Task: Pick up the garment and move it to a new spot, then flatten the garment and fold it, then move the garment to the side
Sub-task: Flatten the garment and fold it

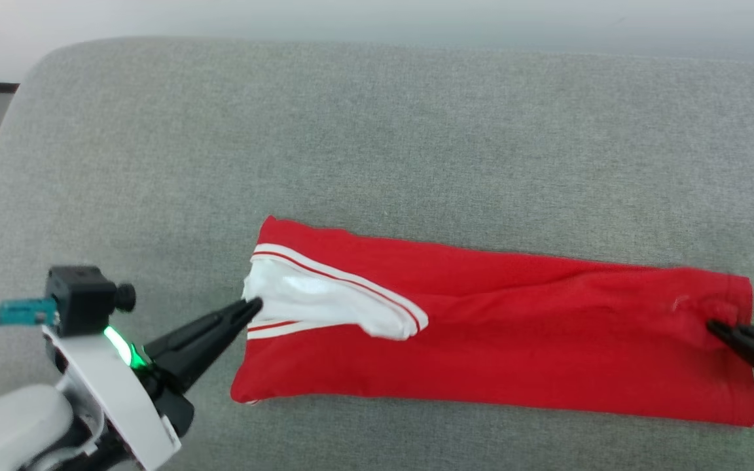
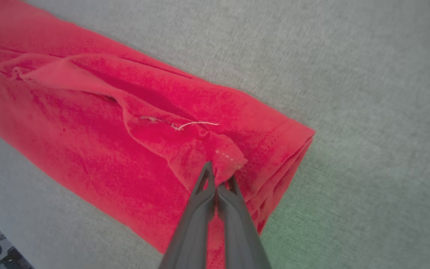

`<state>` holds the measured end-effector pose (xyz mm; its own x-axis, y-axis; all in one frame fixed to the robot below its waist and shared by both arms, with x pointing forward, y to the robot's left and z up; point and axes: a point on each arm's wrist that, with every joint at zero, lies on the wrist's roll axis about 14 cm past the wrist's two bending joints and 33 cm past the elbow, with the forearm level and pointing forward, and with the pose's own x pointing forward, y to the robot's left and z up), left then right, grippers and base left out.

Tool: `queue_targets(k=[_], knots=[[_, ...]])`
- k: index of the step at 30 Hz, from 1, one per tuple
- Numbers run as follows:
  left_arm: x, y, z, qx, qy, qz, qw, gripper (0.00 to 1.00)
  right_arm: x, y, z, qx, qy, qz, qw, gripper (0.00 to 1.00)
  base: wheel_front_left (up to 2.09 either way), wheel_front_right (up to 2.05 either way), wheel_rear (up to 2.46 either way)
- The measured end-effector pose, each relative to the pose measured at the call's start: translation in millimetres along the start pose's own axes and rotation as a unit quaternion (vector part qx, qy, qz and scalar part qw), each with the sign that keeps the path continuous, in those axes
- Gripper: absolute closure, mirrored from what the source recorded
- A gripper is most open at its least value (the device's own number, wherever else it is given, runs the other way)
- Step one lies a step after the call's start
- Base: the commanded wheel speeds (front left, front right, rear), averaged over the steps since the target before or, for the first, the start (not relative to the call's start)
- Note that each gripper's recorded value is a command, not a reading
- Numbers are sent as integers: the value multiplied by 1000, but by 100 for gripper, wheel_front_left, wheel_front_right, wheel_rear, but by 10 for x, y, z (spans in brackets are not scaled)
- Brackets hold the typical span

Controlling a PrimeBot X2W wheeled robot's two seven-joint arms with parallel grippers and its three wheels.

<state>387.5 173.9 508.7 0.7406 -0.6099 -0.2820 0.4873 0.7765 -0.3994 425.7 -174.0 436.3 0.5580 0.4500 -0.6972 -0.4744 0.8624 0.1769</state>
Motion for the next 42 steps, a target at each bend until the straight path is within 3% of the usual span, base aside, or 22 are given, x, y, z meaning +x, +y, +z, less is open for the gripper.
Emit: queue_targets(k=[7,26,27,28,29,30,31,32,33,34,42], knots=[[-16,73,-322,-30,16,20,999,100,0,-60,-248,10,36,-20,999,100,0,0,0],[269,308,-934,-75,51,64,994,100,259,-40,-437,37,63,-19,997,100,0,0,0],[270,325,-947,-74,54,66,994,98,262,-42,-444,38,63,-19,997,100,0,0,0],[275,335,-952,-74,55,67,994,87,267,-44,-429,37,59,-19,997,100,0,0,0],[283,337,-946,-73,54,67,994,67,270,-40,-416,38,57,-19,997,80,0,0,0],[289,333,-934,-73,52,66,994,51,270,-34,-405,39,53,-19,998,71,0,0,0],[299,329,-897,-74,45,66,994,22,266,-23,-395,42,49,-18,998,56,0,0,0],[311,315,-847,-75,37,64,994,5,259,-15,-382,47,45,-16,998,42,0,0,0],[317,310,-788,-75,28,64,995,0,249,-5,-366,49,41,-15,998,12,0,0,0],[319,297,-721,-78,16,63,995,0,233,0,-347,49,38,-15,998,0,0,0,0],[81,338,-406,-75,-55,91,991,0,-4,-67,-153,68,0,-29,997,0,0,0,0]])
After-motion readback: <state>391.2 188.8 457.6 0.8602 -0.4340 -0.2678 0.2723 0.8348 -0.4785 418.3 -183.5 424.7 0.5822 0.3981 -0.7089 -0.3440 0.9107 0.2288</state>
